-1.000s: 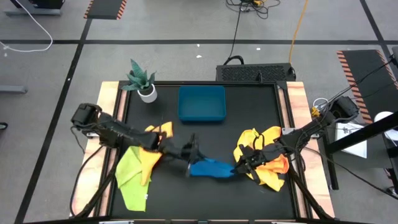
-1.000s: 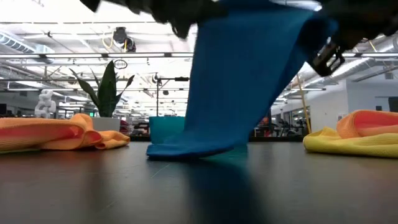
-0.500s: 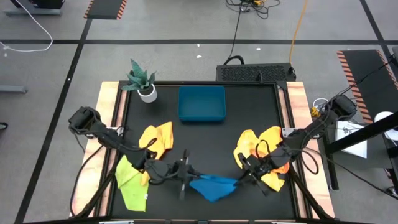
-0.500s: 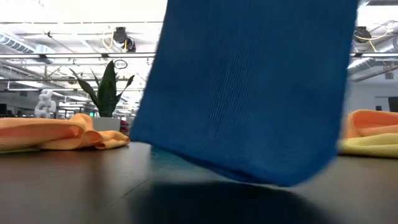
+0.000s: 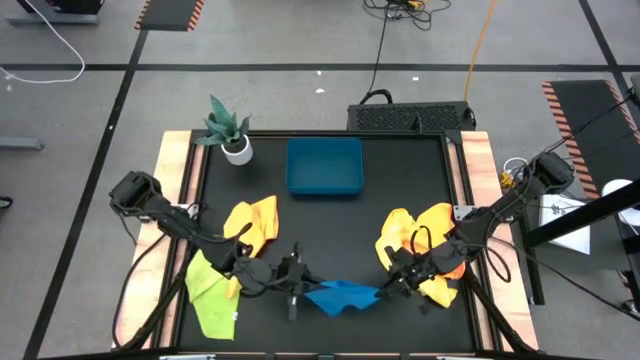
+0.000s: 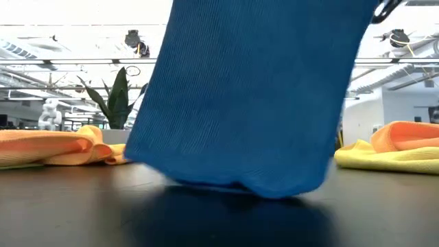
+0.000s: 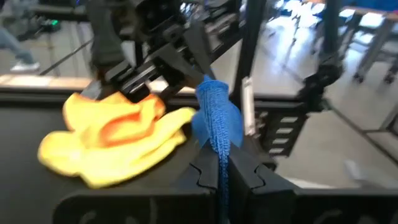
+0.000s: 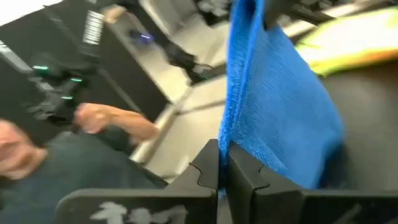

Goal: Fold microfiber towels
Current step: Fold the blue microfiber cloth

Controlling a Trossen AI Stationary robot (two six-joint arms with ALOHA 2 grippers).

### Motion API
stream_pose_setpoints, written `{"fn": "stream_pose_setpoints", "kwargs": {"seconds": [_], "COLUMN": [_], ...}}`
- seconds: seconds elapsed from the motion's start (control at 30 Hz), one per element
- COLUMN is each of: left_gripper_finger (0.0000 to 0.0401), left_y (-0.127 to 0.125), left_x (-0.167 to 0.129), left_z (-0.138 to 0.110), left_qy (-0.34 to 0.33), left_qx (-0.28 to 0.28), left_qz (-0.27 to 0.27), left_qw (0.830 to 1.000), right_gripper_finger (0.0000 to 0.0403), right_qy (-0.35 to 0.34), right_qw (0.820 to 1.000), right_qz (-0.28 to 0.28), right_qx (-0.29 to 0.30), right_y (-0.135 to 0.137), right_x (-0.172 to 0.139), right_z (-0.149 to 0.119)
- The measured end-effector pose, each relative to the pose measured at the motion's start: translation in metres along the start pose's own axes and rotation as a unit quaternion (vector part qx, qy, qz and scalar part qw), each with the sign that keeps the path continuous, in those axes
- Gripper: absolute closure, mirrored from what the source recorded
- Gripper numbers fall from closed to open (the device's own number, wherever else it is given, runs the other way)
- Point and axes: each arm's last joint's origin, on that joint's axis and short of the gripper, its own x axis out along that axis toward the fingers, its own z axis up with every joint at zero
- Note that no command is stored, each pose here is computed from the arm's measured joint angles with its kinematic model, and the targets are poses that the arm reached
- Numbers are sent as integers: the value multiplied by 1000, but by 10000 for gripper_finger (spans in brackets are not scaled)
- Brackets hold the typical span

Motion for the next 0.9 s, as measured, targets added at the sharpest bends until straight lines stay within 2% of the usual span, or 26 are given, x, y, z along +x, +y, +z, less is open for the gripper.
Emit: {"fn": "stream_pose_setpoints", "kwargs": {"seconds": [0.2, 0.27, 0.4, 0.53, 0.7, 0.9], "left_gripper_finger": [393, 390, 396, 393, 397, 398], "left_y": [36, 52, 80, 101, 113, 128], "left_x": [9, 11, 14, 16, 15, 8], "left_z": [-10, -14, -17, -19, -27, -54], "left_qy": [65, 94, 130, 145, 153, 123], "left_qx": [20, 26, 38, 54, 81, 92], "left_qz": [73, 99, 138, 146, 155, 154], "left_qw": [995, 990, 981, 977, 973, 976], "right_gripper_finger": [397, 397, 397, 397, 397, 399], "right_qy": [23, 25, 25, 26, 32, 31], "right_qw": [990, 985, 979, 974, 967, 955], "right_qz": [-138, -167, -200, -222, -253, -291], "right_qx": [31, 35, 36, 29, 3, -43], "right_y": [-24, -30, -42, -51, -61, -66], "right_x": [-2, -3, -4, -4, -3, 1], "right_z": [-8, -8, -4, -1, -1, -4]}}
